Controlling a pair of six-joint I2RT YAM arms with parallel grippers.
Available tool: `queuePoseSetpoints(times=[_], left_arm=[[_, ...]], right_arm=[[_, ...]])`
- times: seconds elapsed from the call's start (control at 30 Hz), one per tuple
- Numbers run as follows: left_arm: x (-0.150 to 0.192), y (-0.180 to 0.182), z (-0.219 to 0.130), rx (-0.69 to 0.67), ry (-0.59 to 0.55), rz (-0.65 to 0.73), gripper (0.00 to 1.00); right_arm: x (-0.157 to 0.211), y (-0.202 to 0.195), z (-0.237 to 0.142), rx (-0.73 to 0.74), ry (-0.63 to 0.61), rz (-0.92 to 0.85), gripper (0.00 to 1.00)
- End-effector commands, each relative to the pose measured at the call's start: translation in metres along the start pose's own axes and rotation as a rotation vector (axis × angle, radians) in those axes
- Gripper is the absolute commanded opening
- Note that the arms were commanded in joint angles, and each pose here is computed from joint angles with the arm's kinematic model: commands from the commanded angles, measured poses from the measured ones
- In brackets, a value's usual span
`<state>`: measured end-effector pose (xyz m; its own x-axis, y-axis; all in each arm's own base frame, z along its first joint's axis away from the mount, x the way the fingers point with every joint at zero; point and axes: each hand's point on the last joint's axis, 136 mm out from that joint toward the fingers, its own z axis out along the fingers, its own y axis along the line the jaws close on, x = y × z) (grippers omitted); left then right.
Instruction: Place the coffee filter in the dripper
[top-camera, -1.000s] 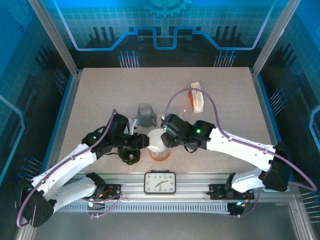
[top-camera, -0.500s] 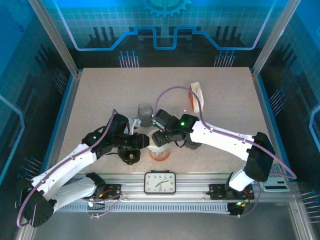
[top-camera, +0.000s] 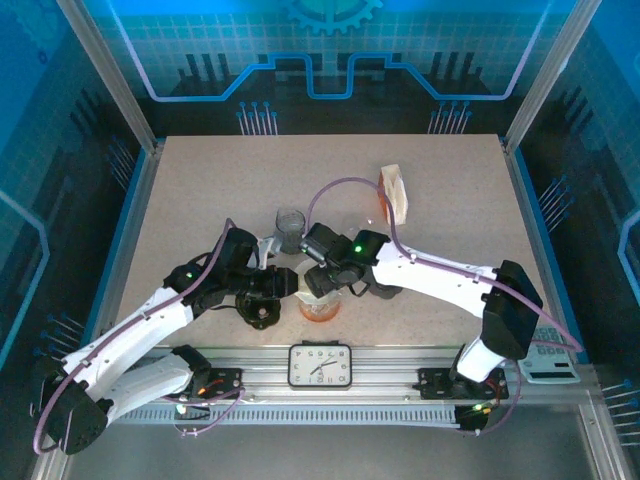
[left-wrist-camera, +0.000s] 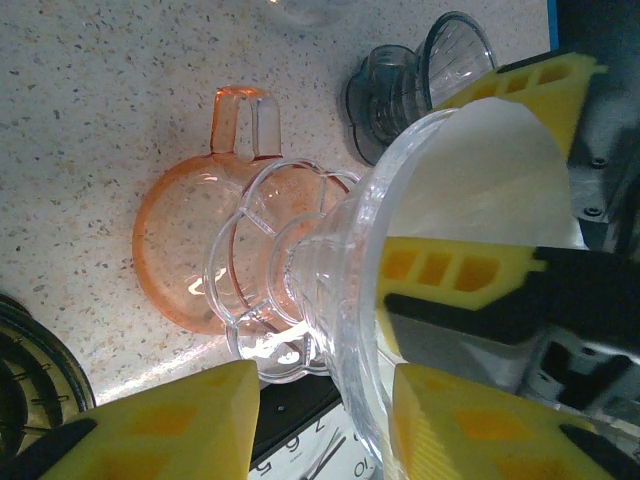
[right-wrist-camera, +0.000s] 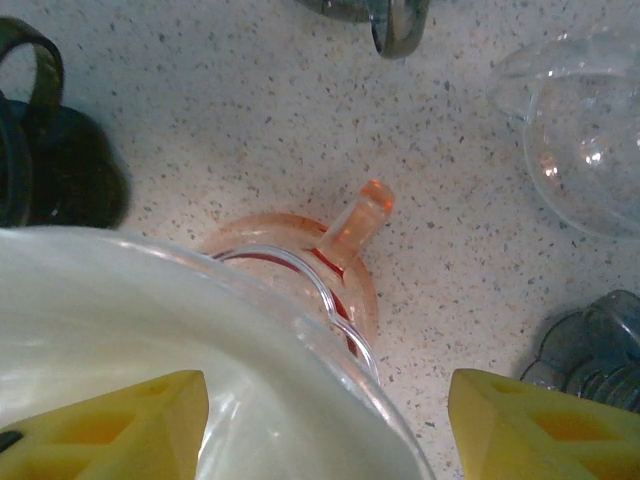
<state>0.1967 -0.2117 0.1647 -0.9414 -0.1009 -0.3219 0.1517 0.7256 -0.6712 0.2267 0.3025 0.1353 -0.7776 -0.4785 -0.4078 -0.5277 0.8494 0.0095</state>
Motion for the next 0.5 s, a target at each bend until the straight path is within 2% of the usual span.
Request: queuePoseSetpoints(times=[0.0,0.33,0.47], left_arm=[[-0.004,-0.006,-0.002,0.003,-0.007,0.022,0.41],[-0.004,-0.010,-0.003,0.030,-0.017,0.009,0.43],[-0.007,-0.014,-0.006,0.044,-0.034,0.005,0.50]], right_arm=[[0.008,-0.007,0.010,0.029,0.026,-0.010,0.66],[0.014,-0.007,0.021,0.052,0.036,-0.018,0.65],[0.015,-0.008,0.024,0.062,0.043,-0.021,0.65]])
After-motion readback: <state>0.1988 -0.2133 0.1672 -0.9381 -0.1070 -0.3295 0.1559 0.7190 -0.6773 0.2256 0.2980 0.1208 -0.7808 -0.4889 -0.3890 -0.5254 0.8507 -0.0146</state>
